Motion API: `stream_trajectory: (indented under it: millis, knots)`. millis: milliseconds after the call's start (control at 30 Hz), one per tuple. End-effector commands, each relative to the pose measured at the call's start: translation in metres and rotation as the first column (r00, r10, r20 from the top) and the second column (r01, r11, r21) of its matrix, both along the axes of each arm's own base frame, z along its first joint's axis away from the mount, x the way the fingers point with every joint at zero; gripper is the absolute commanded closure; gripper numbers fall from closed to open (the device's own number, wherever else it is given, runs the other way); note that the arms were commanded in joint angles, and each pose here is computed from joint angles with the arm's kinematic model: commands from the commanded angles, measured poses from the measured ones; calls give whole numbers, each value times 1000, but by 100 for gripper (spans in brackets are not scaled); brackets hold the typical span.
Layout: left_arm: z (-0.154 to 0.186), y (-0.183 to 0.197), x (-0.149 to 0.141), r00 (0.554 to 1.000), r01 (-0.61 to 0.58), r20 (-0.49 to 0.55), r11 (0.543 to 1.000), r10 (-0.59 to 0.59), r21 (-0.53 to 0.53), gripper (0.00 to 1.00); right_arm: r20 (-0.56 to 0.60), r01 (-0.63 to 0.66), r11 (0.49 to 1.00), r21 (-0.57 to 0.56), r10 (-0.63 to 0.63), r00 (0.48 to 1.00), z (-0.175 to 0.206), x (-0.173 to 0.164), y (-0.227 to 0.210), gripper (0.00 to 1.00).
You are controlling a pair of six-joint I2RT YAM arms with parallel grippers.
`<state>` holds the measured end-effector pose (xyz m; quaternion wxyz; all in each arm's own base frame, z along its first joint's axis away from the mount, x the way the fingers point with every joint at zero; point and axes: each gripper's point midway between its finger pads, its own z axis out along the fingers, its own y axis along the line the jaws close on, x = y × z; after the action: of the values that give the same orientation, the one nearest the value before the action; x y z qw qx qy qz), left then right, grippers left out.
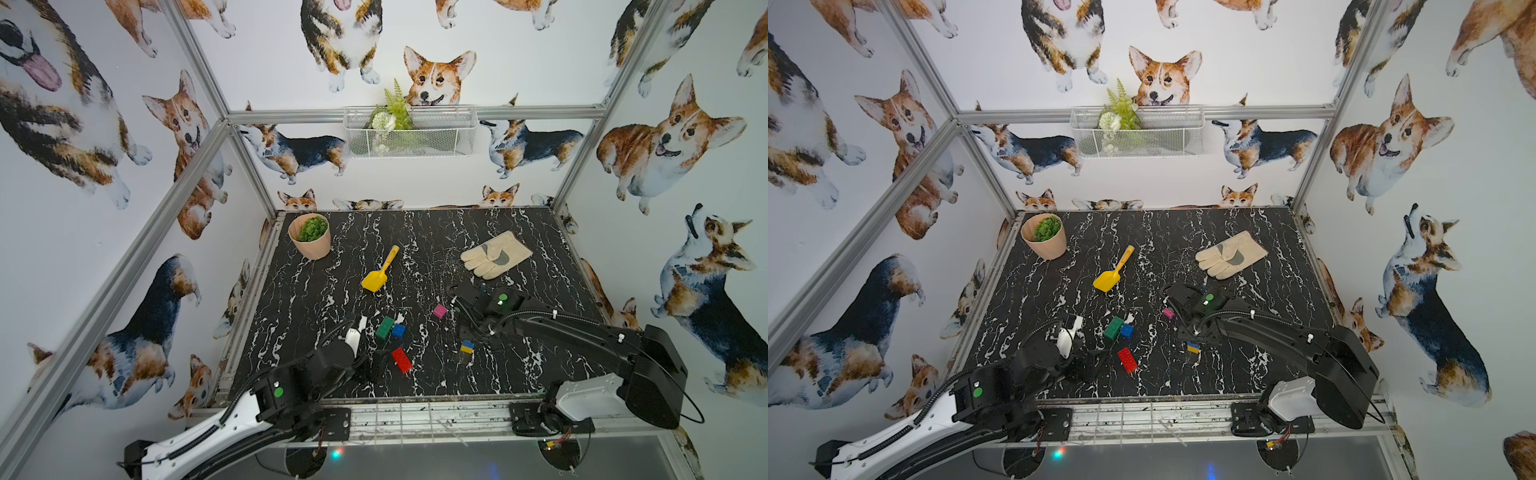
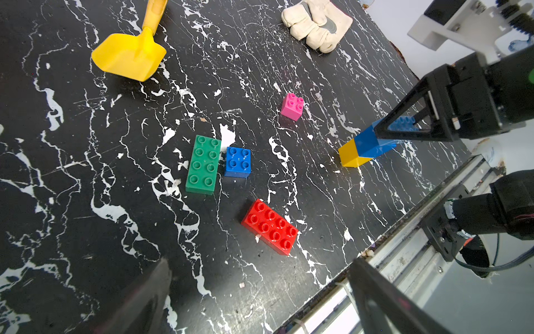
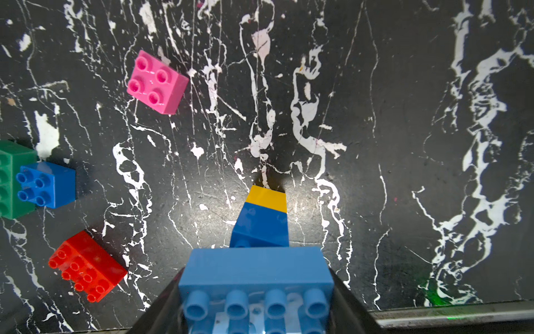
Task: Assemble a spoon with lego
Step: Assemble the lego brick with the lego brick.
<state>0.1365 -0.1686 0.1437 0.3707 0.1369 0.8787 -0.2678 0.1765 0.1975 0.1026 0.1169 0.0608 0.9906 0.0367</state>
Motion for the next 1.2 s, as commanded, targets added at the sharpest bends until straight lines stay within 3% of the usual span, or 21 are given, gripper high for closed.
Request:
stream_trajectory:
  millis: [0, 400, 1167]
  knots:
    - [0, 3, 1, 1000, -18, 3, 1000, 18, 4, 0, 23, 40, 999, 0, -40, 999, 7, 3, 1, 70]
    - [1, 2, -1, 1000, -9, 9, 1000, 9, -4, 0, 15, 69, 996, -49, -69, 998, 4, -1, -9, 70]
    - [3, 4, -5, 999, 1, 33, 1000, -1, 3, 0, 35, 125, 992, -31, -123, 992, -1, -4, -7, 73]
